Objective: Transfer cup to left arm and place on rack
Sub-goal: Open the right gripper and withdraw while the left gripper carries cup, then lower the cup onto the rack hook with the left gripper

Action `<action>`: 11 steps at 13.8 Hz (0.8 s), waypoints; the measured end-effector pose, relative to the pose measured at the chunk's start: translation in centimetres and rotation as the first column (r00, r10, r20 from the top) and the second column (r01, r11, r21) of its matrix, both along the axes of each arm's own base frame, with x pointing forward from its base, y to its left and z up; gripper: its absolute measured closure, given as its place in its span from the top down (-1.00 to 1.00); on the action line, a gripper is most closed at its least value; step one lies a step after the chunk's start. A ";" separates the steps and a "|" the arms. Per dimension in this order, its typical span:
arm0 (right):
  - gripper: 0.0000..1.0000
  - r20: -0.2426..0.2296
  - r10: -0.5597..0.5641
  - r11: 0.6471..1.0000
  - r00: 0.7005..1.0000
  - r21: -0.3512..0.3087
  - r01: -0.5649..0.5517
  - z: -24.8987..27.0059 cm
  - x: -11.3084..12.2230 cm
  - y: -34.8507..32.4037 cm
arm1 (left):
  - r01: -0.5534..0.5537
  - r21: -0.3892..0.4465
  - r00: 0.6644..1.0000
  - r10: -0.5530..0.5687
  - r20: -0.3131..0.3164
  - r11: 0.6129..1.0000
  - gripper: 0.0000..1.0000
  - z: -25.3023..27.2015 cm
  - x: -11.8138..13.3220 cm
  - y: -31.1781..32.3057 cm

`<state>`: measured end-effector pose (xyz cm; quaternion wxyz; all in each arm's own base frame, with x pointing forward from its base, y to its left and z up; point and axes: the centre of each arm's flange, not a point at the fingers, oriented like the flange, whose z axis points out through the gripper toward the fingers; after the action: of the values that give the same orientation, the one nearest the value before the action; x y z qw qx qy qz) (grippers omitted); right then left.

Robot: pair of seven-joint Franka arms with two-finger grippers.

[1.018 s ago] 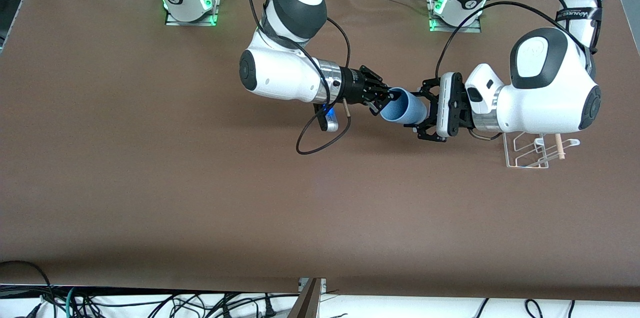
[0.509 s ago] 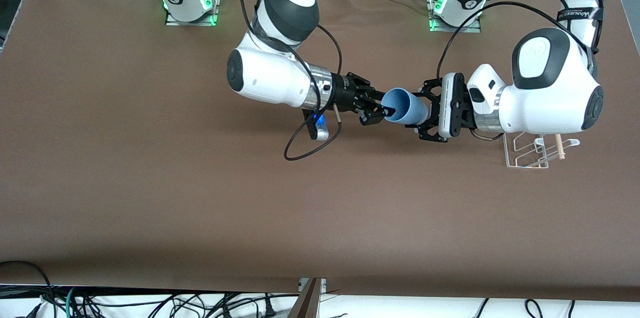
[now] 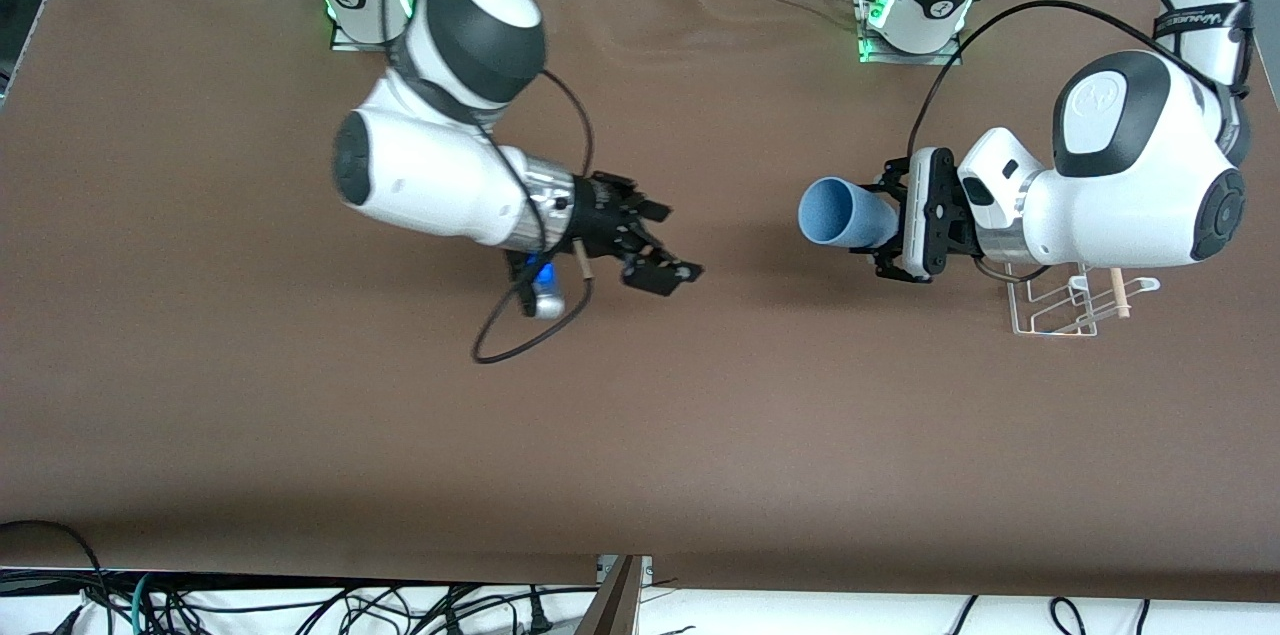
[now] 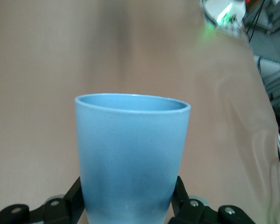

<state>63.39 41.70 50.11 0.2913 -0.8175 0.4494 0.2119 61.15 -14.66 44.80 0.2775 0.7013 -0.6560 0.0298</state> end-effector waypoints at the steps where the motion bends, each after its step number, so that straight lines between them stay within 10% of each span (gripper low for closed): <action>1: 0.98 -0.017 0.027 0.997 0.999 -0.070 -0.028 0.7 0.2 -2.4 | -0.001 0.075 1.000 0.001 -0.002 0.997 0.51 0.0 0.0 0.8; 6: 0.98 -0.135 0.150 0.927 0.979 -0.326 -0.187 0.6 0.3 -12.2 | 0.005 0.449 1.000 0.001 -0.013 0.894 0.51 -0.6 -0.4 4.7; 11: 0.98 -0.157 0.420 0.807 0.894 -0.387 -0.447 1.4 0.6 -22.3 | 0.045 0.795 0.999 -0.046 -0.022 0.605 0.51 -0.5 -0.4 9.1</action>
<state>63.95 19.37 51.52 0.0413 -0.9338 0.2945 0.1988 60.70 -5.56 44.27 -0.0620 0.7346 -0.6190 -0.2710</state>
